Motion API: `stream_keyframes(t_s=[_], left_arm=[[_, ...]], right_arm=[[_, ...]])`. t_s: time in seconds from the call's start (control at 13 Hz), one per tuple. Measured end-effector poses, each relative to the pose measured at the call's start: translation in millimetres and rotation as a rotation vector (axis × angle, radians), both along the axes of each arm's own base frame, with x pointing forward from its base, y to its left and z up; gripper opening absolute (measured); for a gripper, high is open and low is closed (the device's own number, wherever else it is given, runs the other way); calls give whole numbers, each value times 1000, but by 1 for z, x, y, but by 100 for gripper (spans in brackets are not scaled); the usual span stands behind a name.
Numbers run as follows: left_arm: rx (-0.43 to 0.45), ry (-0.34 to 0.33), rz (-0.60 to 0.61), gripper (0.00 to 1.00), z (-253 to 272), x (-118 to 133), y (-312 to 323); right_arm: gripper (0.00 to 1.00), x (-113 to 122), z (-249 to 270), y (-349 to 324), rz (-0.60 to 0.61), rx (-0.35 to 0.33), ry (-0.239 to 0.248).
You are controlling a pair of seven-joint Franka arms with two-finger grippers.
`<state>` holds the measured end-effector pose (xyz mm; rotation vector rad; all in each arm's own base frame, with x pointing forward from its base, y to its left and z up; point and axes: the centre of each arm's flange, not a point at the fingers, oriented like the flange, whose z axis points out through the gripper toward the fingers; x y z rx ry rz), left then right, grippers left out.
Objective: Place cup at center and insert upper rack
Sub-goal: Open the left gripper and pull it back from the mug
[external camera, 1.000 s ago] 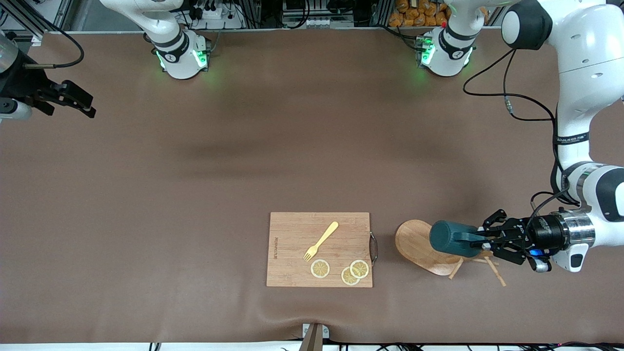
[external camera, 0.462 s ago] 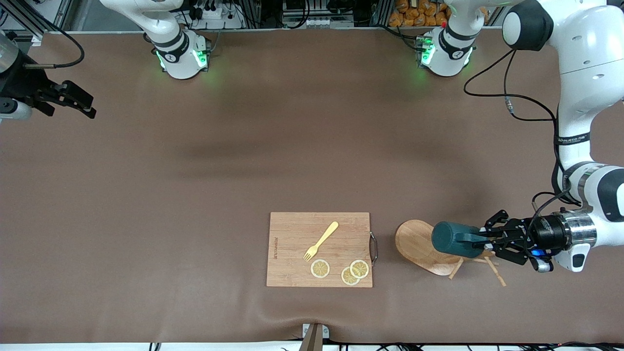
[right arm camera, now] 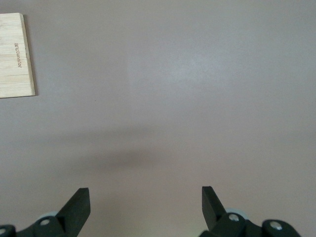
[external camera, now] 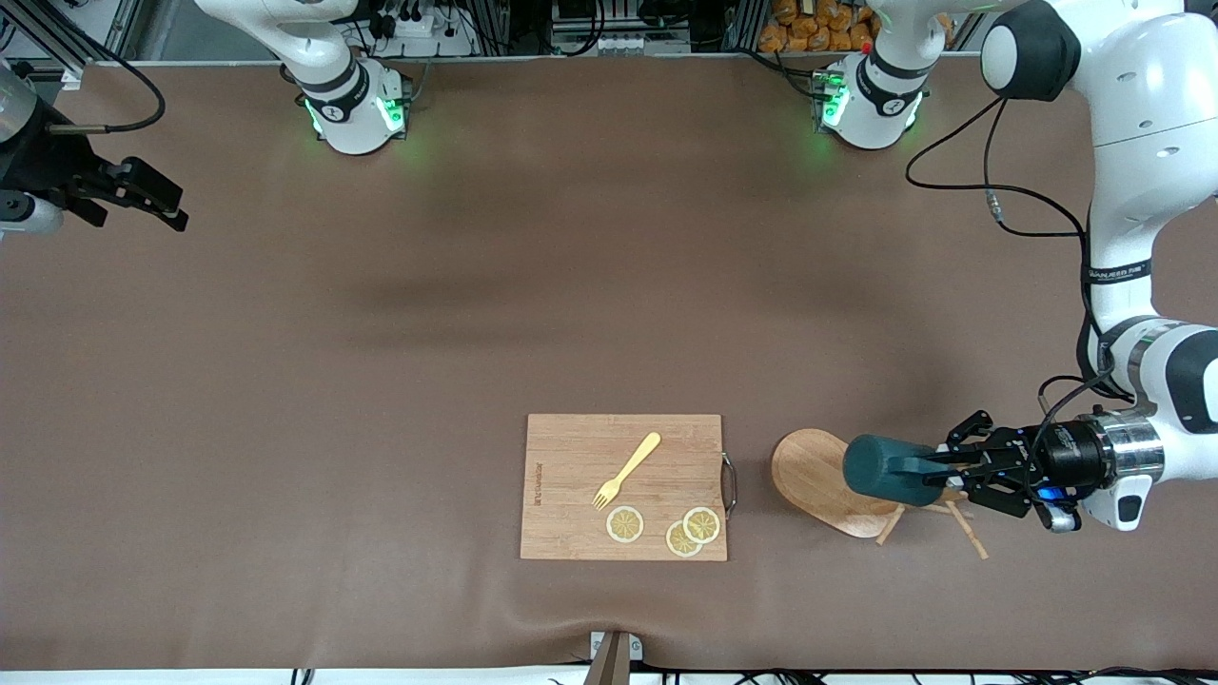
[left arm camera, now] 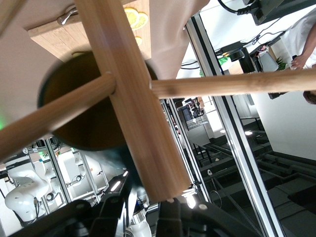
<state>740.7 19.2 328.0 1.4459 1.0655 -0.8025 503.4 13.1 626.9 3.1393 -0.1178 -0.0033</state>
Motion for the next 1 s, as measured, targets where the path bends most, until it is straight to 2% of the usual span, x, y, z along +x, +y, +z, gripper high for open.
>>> stream_keyframes(t_s=[0.08,0.54,0.62,0.77,1.0], left_arm=[[-2,-3,-3,31,1,0,-2],[-28,-46,3,96,24,5,1],[-28,-65,1,100,37,5,5],[1,-109,-11,100,71,1,10],[120,-157,-76,100,116,-12,4]], right_arm=[[100,0,0,0,0,0,0],[100,0,0,0,0,0,1],[100,0,0,0,0,0,1],[100,0,0,0,0,0,1],[100,0,0,1,1,3,1]])
